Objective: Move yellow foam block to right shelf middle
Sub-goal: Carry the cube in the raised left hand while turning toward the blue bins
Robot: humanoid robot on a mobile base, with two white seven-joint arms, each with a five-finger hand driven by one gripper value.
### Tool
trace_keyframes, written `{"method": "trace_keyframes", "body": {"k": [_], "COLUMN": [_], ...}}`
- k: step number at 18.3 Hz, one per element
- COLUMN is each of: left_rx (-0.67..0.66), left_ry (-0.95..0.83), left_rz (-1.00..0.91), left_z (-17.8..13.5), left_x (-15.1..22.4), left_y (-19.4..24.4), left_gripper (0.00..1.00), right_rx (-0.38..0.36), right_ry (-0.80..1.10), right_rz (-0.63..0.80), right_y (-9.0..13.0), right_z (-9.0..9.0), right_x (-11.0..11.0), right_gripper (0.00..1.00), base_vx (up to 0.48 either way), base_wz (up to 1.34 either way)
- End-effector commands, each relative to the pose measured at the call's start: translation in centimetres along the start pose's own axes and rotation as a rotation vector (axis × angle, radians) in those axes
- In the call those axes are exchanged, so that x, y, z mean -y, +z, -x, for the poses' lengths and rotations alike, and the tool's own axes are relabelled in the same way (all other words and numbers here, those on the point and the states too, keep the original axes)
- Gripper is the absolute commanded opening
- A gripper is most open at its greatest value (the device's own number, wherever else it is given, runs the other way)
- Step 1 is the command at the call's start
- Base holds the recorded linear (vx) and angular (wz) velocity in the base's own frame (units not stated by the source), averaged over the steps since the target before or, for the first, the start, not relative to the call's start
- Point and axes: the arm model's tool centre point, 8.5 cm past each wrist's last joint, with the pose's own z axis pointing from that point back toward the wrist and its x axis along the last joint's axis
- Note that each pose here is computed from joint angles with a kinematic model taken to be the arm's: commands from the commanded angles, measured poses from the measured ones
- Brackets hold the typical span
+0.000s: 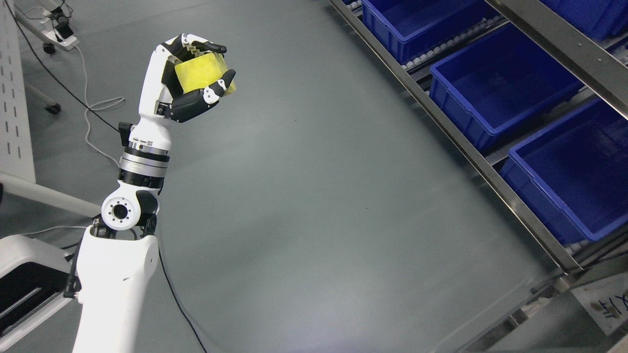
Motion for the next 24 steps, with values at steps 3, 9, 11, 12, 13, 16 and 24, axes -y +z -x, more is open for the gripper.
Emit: {"method": "trace_keyframes", "body": {"k": [3,9,11,12,13,16,24], "left_rx": [0.023,0.030,0.031,0.036,0.033,0.033,0.032], "left_ry": [0.119,0.222,0.222,0.221,0.221,0.220,0.215], "left_rz": [-0.134,-0.204,-0.204,-0.205,-0.206,-0.203,-0.203], "left_z": [0.1,0.5,0.5,0.4,0.5,0.5,0.8], "left_x": [0.7,1.6,1.6,1.5,1.5,1.5,1.0], "left_y": [-0.1,-0.6,-0.8,-1.0,-1.0,-1.1,-2.7], "left_gripper": [0.00,0.01,0.01,0.01,0.01,0.01,0.01], "right_rx": [0.017,0.017,0.017,0.017,0.017,0.019,0.019], "right_ry": [0.004,0.004,0.004,0.004,0.004,0.004,0.004], "right_rz": [0.017,0.017,0.017,0.017,0.017,0.017,0.017], "right_y": [-0.1,-0.1,-0.1,-0.1,-0.1,-0.1,-0.1], "right_z": [-0.6,-0.6,-0.6,-0.6,-0.6,-0.6,-0.6], "right_x": [1.1,1.1,1.1,1.1,1.1,1.1,1.1], "right_gripper": [1.00,1.00,1.00,1.00,1.00,1.00,1.00], "base_vx": [0.097,0.185,0.287,0.305,0.350,0.395,0.529], "base_wz": [0.33,0.27,0.15,0.10,0.00,-0.06,-0.32]}}
